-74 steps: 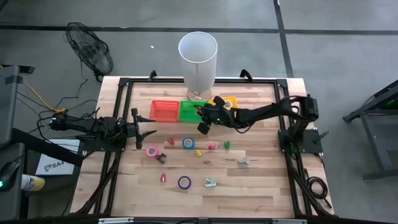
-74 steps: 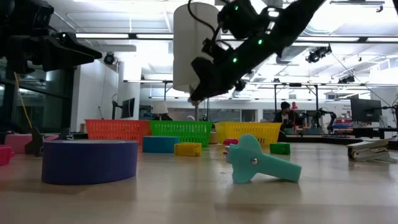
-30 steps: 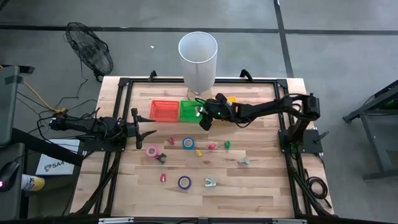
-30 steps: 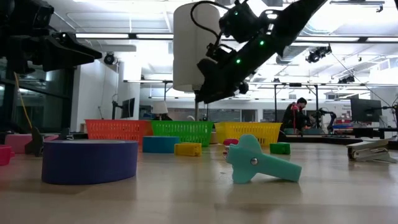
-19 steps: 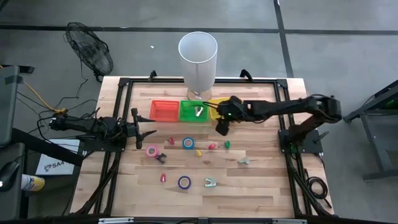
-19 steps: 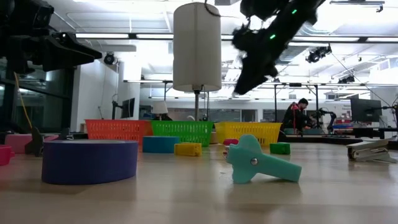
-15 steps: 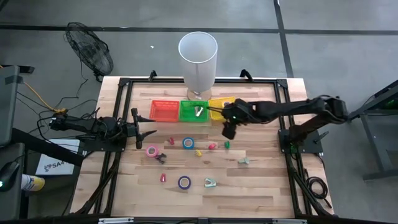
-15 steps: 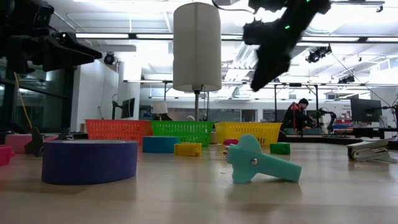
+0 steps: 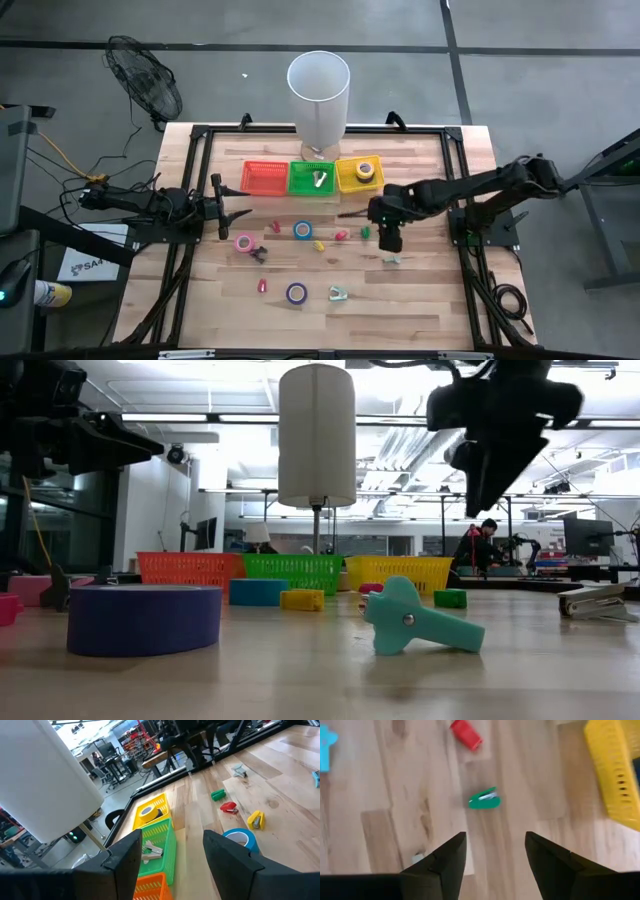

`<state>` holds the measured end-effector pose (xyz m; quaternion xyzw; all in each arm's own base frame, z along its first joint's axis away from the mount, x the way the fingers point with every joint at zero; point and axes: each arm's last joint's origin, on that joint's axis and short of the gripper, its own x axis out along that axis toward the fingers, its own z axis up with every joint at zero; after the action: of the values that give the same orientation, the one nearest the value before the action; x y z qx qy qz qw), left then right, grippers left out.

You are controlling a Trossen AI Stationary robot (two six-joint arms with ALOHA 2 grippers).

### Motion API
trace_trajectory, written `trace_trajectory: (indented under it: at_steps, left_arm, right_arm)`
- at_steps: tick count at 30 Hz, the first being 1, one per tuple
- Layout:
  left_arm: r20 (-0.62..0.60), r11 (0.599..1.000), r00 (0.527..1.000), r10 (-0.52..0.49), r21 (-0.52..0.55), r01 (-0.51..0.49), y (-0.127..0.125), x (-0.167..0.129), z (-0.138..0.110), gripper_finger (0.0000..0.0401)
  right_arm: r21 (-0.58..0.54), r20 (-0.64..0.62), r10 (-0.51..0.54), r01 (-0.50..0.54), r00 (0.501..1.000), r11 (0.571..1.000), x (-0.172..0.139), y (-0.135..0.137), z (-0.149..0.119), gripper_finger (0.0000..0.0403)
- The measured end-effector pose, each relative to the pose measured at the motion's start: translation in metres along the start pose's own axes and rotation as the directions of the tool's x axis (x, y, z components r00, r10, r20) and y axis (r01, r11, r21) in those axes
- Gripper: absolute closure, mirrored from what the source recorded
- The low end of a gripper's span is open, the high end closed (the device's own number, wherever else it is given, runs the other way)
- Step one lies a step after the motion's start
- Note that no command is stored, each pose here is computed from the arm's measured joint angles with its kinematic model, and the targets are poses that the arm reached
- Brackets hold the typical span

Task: Pick and place Stapler, Stapler remover, tape
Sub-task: Put the gray staple remover into the green bin

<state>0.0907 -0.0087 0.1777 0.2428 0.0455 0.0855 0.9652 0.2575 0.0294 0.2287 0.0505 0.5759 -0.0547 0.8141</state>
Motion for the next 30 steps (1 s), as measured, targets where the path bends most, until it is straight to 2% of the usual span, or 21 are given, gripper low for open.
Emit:
trace_trajectory:
  at_steps: [6,11,19,30]
  left_arm:
    - [0.002,1.000,1.000,0.002,-0.001,-0.002,0.000,0.000,0.000,0.0194]
    - [0.004,1.000,1.000,0.002,-0.002,-0.002,0.000,0.000,0.000,0.0194]
    - [0.004,1.000,1.000,0.003,-0.002,-0.003,0.000,0.000,0.000,0.0194]
    - [0.005,1.000,1.000,0.003,-0.002,-0.003,0.000,0.000,0.000,0.0194]
  right_arm:
    - [-0.088,-0.067,0.043,-0.049,0.997,0.995,0.013,0.021,-0.005,0.0173]
    - [-0.124,-0.179,0.073,-0.096,0.981,0.988,0.030,0.038,-0.012,0.0160]
    - [-0.178,-0.298,0.044,-0.100,0.954,0.979,0.057,0.057,-0.022,0.0159]
    - [-0.206,-0.350,-0.018,-0.059,0.936,0.977,0.078,0.069,-0.030,0.0165]
